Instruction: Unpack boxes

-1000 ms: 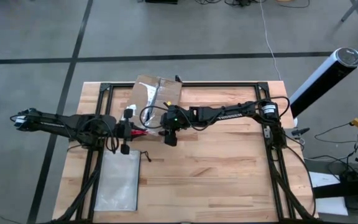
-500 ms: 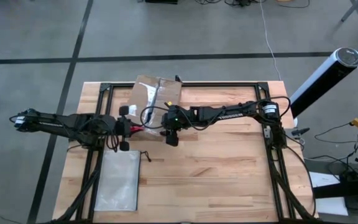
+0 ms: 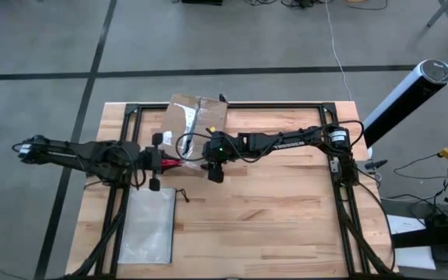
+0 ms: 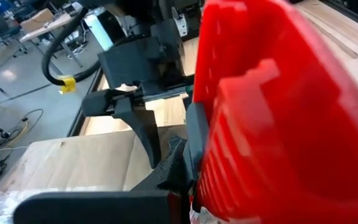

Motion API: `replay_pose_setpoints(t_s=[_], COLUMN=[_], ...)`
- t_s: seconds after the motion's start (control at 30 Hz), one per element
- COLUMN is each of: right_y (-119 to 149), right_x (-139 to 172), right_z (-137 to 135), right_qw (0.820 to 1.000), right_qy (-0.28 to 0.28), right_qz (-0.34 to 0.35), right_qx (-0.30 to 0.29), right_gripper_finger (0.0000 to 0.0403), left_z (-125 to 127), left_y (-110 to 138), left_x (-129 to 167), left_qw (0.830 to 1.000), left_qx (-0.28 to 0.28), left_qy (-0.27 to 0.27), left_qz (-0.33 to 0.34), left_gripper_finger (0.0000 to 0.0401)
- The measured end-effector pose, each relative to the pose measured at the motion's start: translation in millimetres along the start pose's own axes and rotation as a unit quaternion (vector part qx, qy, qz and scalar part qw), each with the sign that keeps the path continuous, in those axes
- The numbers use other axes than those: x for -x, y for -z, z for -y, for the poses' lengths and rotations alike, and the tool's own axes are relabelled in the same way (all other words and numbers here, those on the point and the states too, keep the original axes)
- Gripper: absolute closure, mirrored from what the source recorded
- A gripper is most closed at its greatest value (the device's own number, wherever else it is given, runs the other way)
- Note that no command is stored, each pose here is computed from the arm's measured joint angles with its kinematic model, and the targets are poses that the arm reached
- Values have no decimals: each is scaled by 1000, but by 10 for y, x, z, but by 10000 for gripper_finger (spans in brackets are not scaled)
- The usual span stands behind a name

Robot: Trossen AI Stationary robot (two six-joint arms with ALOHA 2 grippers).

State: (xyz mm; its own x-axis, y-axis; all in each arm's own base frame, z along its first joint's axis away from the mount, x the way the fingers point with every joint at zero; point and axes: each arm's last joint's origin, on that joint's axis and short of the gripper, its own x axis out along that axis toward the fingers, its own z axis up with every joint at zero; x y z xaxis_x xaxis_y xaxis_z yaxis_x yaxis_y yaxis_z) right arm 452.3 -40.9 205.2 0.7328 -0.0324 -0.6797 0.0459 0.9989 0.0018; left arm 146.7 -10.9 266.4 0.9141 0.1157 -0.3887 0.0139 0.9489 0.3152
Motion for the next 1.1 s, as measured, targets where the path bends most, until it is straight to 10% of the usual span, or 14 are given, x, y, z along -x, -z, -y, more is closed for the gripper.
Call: replay_pose_setpoints(t_s=[0.67,1.1], right_y=[-63,-109], right_x=[137,246], right_z=[-3,-7], right_qw=[1000,1000], right_qy=[0,1], right_qz=[7,14], right_qx=[19,19], right_gripper_finger=[204,204], left_z=[197,505], left_y=[-75,301], left_x=[10,-24], left_qw=[993,947], left_qx=[70,255], left_qy=[85,141], left_qz=[29,-133], left_gripper_finger=[373,373])
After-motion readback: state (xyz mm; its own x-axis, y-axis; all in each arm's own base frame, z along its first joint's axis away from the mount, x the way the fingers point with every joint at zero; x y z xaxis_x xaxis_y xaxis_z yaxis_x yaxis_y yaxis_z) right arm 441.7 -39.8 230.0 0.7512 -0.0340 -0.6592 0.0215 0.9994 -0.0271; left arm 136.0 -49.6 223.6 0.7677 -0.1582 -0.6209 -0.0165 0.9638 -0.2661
